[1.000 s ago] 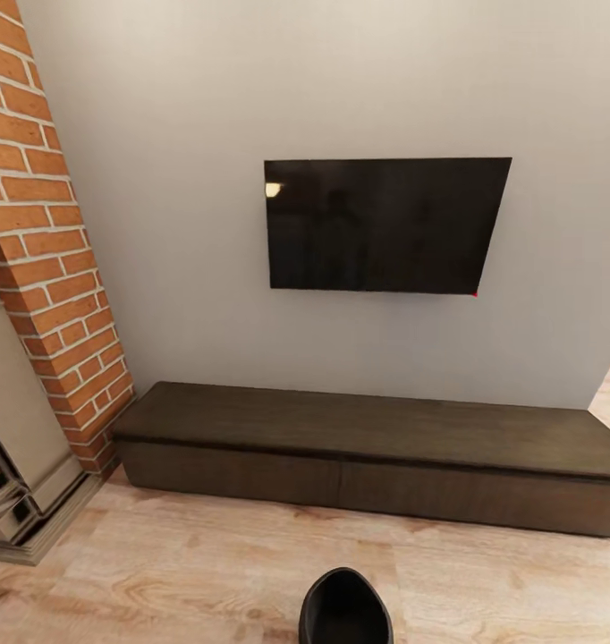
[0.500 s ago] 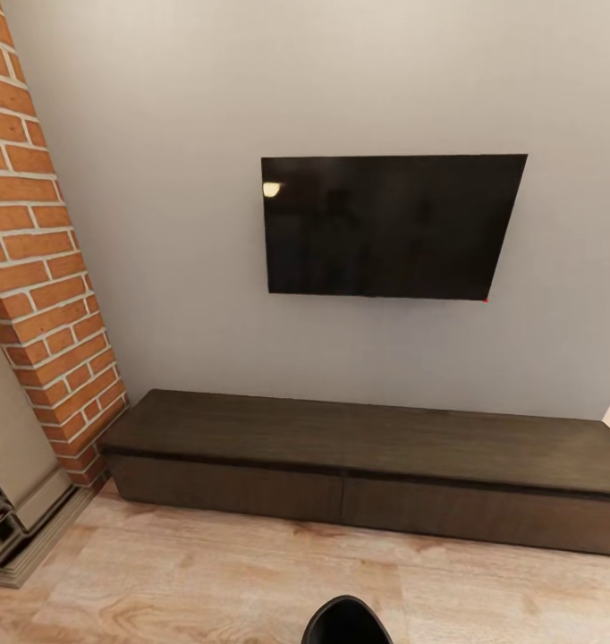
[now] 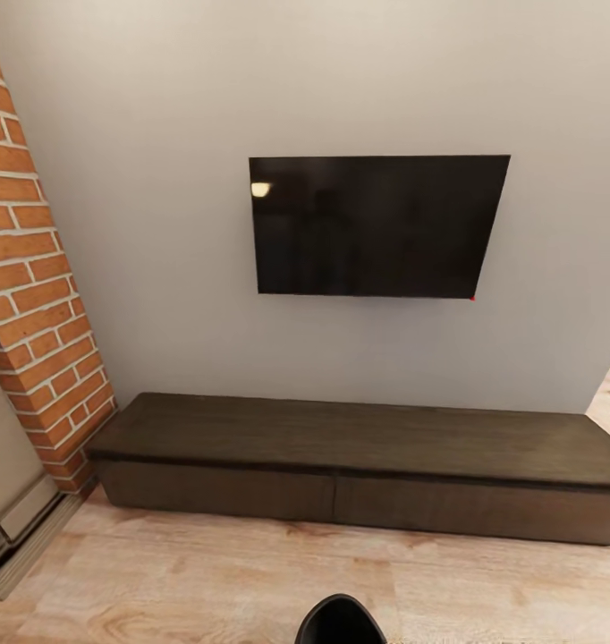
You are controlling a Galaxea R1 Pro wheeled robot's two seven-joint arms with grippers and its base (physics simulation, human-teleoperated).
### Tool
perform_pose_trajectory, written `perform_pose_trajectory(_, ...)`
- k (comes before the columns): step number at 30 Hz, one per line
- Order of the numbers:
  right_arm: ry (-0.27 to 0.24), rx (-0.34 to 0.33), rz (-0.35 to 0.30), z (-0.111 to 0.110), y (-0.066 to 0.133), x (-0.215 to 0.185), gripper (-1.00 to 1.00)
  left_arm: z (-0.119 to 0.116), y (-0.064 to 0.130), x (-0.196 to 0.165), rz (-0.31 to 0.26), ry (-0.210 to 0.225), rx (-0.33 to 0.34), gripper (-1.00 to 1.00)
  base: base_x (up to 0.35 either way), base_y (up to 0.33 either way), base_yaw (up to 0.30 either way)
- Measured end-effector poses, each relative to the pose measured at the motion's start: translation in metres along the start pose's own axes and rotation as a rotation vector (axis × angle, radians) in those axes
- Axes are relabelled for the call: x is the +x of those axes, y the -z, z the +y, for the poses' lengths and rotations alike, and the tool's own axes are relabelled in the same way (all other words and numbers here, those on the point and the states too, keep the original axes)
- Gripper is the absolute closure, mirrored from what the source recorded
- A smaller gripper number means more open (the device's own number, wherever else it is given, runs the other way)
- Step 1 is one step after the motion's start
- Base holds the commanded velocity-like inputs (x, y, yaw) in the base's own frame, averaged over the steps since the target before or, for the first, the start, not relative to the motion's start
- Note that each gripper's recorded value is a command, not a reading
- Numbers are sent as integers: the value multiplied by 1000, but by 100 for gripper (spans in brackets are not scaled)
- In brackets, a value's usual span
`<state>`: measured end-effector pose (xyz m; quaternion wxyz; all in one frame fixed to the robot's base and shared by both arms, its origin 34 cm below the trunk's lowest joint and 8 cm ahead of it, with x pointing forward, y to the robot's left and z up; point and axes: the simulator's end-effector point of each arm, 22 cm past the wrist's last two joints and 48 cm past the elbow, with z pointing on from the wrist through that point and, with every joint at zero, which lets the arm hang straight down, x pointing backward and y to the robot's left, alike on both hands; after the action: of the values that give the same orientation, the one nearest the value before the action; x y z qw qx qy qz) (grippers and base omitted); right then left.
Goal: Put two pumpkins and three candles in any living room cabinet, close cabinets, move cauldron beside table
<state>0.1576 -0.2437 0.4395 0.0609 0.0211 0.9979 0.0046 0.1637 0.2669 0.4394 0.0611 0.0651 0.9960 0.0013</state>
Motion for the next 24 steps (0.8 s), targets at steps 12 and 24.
perform_pose_trajectory(12,1,-1,-1,0,0,0,-100,0,0,0,0,0,0,-100,0,0,-220)
perform_pose_trajectory(24,-3,8,-58,-5,0,-16,-100,4,1,-17,-80,12,-5,-100,0,0,-9)
